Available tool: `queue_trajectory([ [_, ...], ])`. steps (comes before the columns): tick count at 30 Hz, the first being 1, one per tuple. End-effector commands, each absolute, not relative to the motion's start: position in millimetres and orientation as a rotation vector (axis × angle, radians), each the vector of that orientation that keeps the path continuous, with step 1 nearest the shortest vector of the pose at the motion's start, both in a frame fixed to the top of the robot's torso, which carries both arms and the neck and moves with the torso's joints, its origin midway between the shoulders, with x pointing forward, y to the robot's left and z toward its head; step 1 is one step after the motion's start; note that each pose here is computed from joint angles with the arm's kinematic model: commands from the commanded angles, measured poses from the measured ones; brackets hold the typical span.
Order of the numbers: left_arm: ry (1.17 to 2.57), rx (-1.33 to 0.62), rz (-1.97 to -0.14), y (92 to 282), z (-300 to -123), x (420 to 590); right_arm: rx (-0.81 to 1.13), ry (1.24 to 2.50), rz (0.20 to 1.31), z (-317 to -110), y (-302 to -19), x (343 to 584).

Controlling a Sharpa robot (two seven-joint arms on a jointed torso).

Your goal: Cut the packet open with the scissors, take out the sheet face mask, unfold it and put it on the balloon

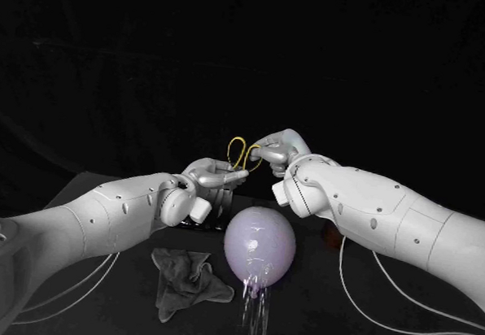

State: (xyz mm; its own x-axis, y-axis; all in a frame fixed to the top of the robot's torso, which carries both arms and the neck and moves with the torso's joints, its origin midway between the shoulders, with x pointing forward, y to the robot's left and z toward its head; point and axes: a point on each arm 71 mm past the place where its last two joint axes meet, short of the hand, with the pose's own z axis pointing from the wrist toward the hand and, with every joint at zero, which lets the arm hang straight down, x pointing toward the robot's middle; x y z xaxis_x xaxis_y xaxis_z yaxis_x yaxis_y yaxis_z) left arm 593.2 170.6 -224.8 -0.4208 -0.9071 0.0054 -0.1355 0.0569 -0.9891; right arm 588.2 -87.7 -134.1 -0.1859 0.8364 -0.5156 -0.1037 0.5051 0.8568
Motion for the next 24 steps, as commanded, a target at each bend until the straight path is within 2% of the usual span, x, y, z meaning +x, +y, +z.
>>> queue_trajectory([
  [1,1.642,-1.019,-1.471,167.7,-221.3,592.9,0.64,1.521,0.975,-132.4,-86.1,587.5],
  [24,1.666,-0.997,-1.521,174.2,-220.7,590.5,0.65,1.504,0.946,-132.1,-95.0,591.0],
])
